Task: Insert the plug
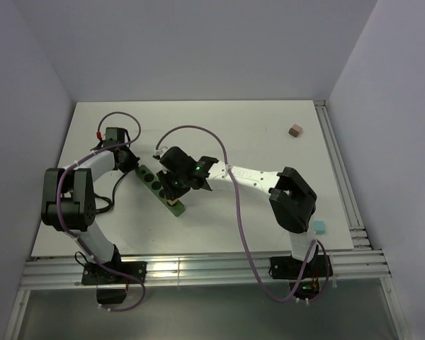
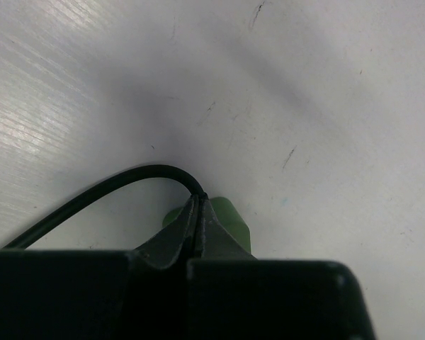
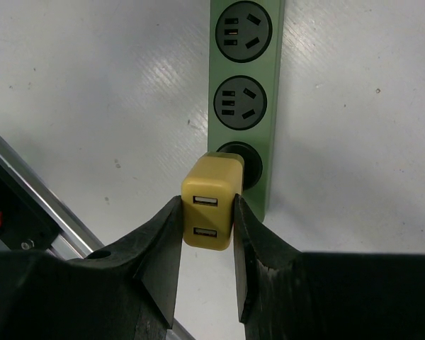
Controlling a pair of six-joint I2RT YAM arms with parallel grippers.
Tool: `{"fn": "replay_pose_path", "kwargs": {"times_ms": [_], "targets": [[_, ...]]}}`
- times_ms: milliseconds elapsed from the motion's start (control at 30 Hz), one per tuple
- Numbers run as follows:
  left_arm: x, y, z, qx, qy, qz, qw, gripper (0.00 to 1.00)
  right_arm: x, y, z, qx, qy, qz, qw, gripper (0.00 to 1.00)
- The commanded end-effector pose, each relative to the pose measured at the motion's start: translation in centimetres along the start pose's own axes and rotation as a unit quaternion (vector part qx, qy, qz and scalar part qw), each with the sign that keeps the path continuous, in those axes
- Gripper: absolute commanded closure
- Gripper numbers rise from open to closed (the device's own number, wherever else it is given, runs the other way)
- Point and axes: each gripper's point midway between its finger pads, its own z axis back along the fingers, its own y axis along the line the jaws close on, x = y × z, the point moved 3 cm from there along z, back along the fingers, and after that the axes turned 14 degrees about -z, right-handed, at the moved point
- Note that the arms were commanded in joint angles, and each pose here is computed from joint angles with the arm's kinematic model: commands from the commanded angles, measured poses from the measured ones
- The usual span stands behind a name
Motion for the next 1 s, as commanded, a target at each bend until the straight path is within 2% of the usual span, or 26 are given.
{"fn": "replay_pose_path", "kwargs": {"times_ms": [0, 567, 967], "targets": [[-2.1, -0.7, 0.9, -0.016, 0.036, -0.003, 0.999, 1.00, 1.9, 1.7, 0.8, 0.028, -0.032, 0.005, 0.999, 1.00], [-2.2, -0.7, 1.0, -0.018, 0.037, -0.006, 0.999, 1.00, 0.8, 1.1, -0.7, 0.020, -0.009, 0.001, 1.000, 1.00], [-2.3, -0.6, 1.0, -0.018, 0.038, -0.008, 0.999, 1.00, -0.1, -0.7, -2.1, -0.023, 0.004, 0.020, 1.000, 1.00]]}}
